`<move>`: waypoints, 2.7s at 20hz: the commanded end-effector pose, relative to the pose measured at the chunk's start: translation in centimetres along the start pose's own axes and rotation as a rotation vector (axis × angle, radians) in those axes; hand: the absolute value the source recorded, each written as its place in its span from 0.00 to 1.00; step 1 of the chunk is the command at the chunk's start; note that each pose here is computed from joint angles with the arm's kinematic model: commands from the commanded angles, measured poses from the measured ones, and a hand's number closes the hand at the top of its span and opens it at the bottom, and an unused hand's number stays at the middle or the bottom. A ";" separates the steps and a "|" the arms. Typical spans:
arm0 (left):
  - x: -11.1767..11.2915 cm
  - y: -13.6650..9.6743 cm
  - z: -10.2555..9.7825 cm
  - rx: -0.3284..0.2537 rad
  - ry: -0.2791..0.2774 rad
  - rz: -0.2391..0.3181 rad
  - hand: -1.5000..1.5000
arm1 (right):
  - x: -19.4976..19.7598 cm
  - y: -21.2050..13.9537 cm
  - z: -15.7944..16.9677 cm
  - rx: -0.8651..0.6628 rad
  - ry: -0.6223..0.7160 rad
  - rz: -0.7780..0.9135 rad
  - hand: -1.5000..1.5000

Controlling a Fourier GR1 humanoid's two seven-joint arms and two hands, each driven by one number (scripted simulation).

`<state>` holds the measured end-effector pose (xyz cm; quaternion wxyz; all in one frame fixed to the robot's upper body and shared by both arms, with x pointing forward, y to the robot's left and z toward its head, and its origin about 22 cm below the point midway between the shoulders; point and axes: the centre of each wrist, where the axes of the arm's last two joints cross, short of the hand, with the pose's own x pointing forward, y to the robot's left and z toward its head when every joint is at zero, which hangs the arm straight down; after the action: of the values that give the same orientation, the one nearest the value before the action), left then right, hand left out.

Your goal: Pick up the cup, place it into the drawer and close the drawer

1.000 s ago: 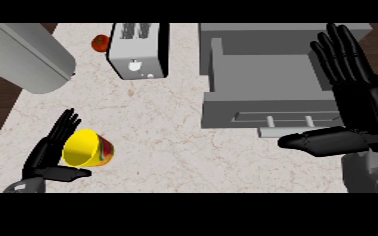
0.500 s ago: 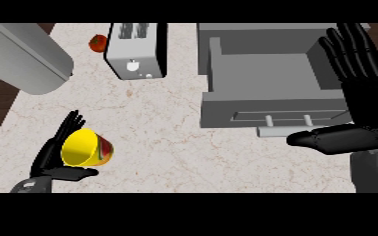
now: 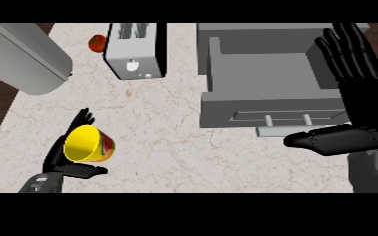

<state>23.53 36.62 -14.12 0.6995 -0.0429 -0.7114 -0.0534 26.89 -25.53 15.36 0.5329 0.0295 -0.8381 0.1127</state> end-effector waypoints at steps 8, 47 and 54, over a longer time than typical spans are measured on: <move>-0.3 -2.5 -1.6 -0.199 -0.120 0.275 1.00 | 0.0 0.0 -1.1 -0.009 0.012 0.020 0.00; 25.6 -20.9 -21.7 -0.092 -0.573 0.082 1.00 | -0.3 -2.7 1.1 -0.019 0.033 0.052 0.00; 31.7 -26.7 -24.5 -0.063 -0.533 -0.008 1.00 | 0.4 -2.3 -0.7 -0.028 0.009 0.039 0.00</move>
<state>42.77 8.86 14.41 0.4737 -0.0957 -0.8735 -0.0593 27.56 -27.29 14.93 0.5391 0.0004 -0.8351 0.1098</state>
